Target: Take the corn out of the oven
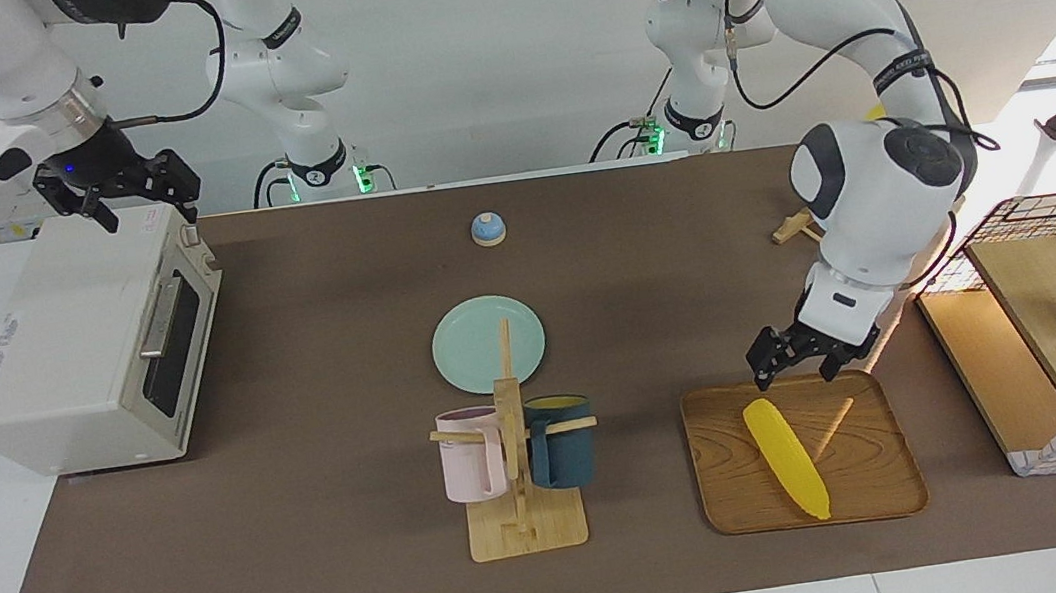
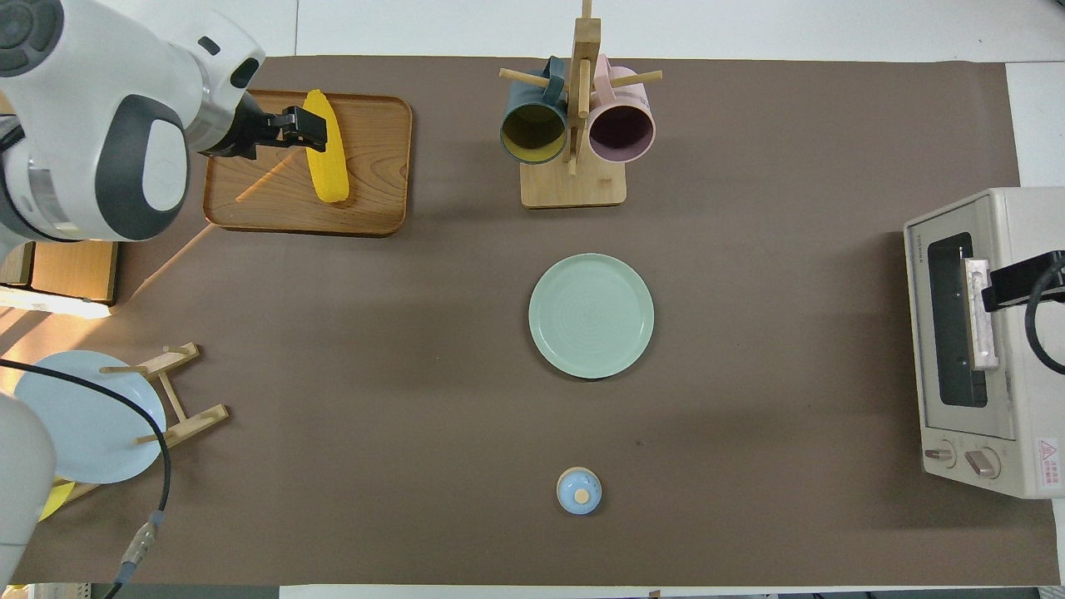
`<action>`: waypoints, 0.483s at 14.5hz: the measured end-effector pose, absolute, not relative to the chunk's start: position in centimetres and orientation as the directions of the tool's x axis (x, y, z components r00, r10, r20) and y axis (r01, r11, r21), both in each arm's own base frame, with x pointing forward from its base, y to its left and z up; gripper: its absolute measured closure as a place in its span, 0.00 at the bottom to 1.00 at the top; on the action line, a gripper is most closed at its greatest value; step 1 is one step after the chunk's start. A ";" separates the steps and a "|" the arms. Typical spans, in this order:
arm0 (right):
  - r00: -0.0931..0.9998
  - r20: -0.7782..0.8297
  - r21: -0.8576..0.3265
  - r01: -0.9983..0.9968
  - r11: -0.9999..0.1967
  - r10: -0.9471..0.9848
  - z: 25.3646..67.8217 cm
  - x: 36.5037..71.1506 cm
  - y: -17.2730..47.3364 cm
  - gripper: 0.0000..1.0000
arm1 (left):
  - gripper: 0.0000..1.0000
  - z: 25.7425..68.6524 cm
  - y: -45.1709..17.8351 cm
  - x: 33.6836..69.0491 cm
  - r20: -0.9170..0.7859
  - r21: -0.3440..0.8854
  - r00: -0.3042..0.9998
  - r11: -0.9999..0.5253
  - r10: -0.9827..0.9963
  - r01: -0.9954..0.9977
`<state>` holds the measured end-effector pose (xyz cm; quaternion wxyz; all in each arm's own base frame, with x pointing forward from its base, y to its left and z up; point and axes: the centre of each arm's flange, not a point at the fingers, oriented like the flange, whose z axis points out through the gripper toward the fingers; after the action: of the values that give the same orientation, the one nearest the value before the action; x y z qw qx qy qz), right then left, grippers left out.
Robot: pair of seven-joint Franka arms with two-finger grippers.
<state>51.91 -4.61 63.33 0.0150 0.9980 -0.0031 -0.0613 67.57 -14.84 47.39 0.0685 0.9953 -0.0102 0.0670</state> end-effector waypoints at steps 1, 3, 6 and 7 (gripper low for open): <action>0.993 -0.122 0.030 -0.004 -1.000 -0.008 63.4 51.9 -4.6 0.00 | 0.00 49.2 -14.7 66.6 0.119 0.134 0.993 -0.990 -0.016 -0.032; 0.993 -0.120 0.031 -0.002 -1.000 -0.006 63.4 51.9 -4.5 0.00 | 0.00 52.5 -14.1 64.9 0.100 0.130 0.995 -0.991 -0.023 -0.036; 0.993 -0.116 0.031 -0.001 -1.000 -0.005 63.6 51.9 -4.4 0.00 | 0.00 57.2 -12.6 61.9 0.065 0.124 0.998 -0.992 -0.024 -0.032; 0.993 -0.115 0.031 -0.001 -1.000 -0.005 63.7 51.9 -4.4 0.00 | 0.00 58.8 -12.1 60.6 0.048 0.117 0.998 -0.993 -0.028 -0.033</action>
<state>51.94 -4.43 63.65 0.0154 0.9982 -0.0014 -0.0578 60.56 -12.15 58.85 0.0588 0.9979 -0.0153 0.0234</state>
